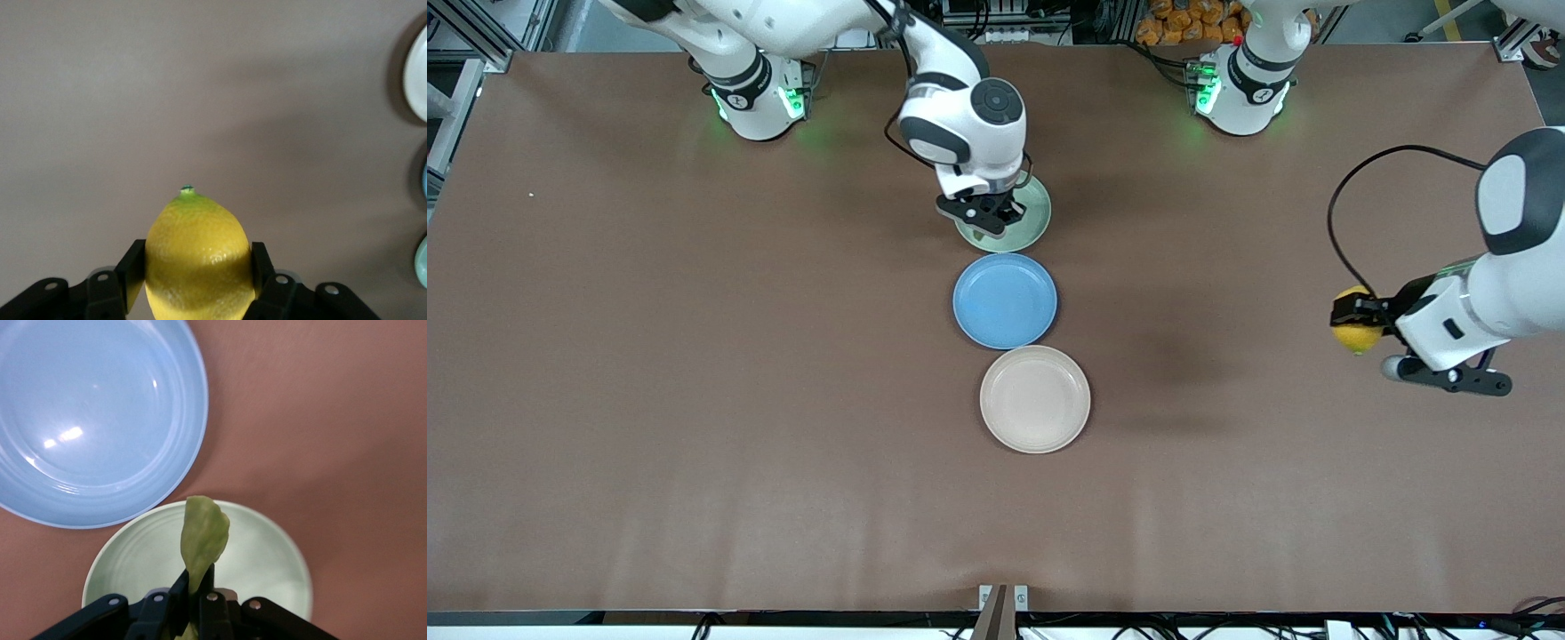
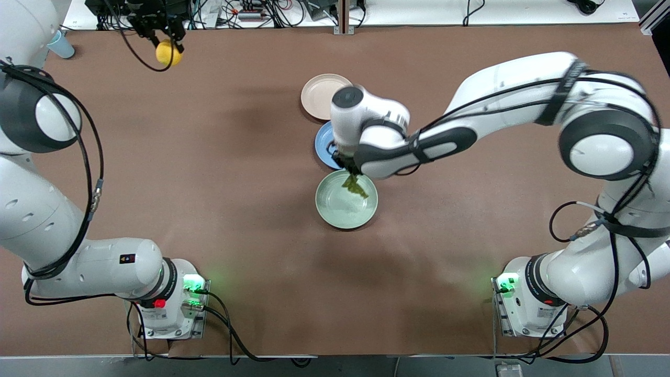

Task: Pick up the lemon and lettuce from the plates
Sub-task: 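Lift the lemon away with the left gripper while the right lifts lettuce, then lower the lemon and lettuce onto the table with both grippers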

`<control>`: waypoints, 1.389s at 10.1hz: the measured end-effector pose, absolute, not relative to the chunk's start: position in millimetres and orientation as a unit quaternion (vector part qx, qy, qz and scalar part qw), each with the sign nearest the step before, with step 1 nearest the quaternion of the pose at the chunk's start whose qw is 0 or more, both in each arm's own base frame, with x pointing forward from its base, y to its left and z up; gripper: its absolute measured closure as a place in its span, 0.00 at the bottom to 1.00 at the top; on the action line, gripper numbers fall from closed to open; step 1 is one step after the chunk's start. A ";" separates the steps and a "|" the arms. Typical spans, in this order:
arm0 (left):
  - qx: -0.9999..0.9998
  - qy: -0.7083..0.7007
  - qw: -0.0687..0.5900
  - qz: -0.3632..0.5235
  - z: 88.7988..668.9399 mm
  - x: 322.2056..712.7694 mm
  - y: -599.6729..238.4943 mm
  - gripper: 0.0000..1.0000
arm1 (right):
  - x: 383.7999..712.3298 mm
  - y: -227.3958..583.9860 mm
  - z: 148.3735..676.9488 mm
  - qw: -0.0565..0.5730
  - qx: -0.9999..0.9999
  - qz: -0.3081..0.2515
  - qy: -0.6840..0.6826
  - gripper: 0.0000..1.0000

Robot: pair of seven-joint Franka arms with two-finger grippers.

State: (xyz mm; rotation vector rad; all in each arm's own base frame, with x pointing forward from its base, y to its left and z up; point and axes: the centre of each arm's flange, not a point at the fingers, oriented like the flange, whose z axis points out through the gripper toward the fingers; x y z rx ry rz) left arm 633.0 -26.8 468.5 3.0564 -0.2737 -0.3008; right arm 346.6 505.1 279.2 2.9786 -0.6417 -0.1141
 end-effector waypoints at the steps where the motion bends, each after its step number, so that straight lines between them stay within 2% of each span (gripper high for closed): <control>1: 0.990 -0.089 0.023 -0.102 462.0 628.5 -24.7 0.33 | 357.8 490.2 301.1 0.057 0.978 -0.046 -0.195 0.94; 5: 0.991 -0.087 0.012 -0.099 420.5 613.4 -10.7 0.33 | 434.1 389.5 360.3 0.084 0.983 -0.072 -0.143 0.94; 9: 0.992 -0.090 0.007 -0.091 371.6 581.6 -13.7 0.33 | 519.7 244.4 362.0 0.089 0.985 -0.095 -0.114 0.94; 11: 0.993 -0.090 0.006 -0.071 323.9 562.8 -12.8 0.33 | 542.8 178.6 352.0 0.090 0.985 -0.110 -0.097 0.94; 14: 0.994 -0.092 0.009 -0.063 270.9 539.3 -13.3 0.33 | 559.2 90.0 336.1 0.085 0.984 -0.132 -0.084 0.94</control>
